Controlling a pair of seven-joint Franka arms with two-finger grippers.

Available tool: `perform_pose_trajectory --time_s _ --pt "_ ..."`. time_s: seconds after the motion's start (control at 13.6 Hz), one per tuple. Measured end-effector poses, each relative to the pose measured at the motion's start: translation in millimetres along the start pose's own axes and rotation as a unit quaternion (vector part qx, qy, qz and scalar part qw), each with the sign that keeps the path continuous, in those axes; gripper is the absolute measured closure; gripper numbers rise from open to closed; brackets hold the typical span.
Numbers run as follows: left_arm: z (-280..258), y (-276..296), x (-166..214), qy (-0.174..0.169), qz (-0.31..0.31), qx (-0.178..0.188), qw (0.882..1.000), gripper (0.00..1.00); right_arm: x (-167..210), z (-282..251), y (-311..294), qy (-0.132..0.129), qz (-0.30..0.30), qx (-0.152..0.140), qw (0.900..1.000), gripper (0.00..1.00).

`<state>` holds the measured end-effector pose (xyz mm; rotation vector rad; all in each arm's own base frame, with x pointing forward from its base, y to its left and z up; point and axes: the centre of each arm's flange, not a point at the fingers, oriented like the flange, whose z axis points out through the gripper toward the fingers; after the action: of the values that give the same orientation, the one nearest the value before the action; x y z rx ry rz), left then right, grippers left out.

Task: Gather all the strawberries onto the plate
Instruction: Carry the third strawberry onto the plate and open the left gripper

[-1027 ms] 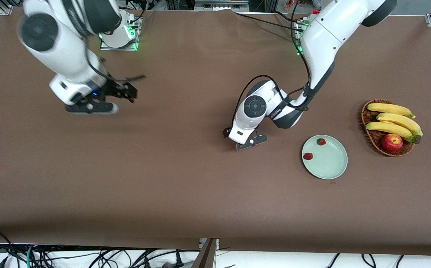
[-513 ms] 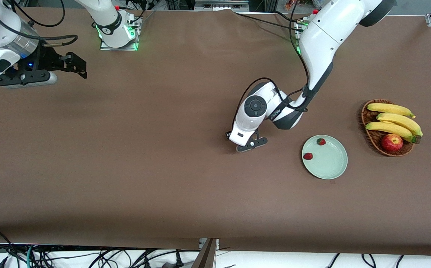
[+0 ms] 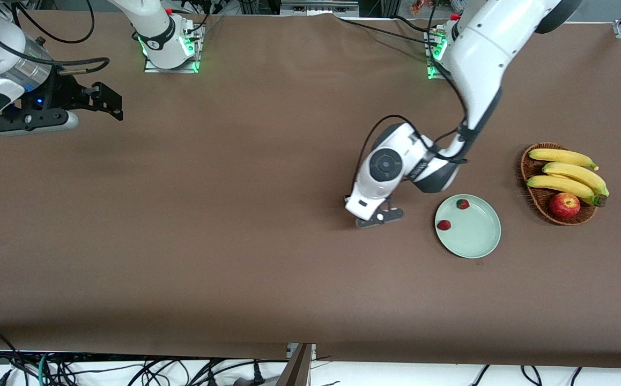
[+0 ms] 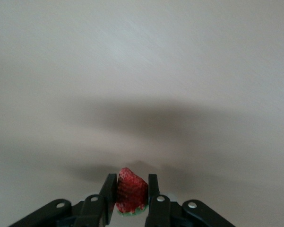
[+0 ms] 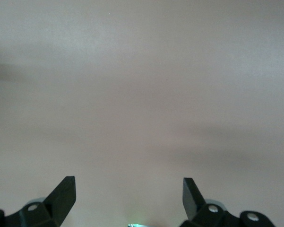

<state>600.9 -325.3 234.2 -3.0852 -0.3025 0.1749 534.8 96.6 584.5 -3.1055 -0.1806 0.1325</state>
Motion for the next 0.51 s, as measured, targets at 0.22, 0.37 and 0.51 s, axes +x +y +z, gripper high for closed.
perform_pose_trajectory --time_s 0.22,0.37,0.51 --pt "-50 -54 33 -0.03 0.081 0.038 0.996 0.69 8 14 1 -0.014 0.001 -0.001 1.0 0.0" --pt "-65 -91 54 -0.046 0.156 0.042 0.986 0.69 9 16 1 -0.019 0.001 -0.001 1.0 0.0" --pt "-62 -136 79 -0.056 0.239 0.032 0.969 0.69 8 14 1 -0.02 0.001 -0.001 1.0 0.0"
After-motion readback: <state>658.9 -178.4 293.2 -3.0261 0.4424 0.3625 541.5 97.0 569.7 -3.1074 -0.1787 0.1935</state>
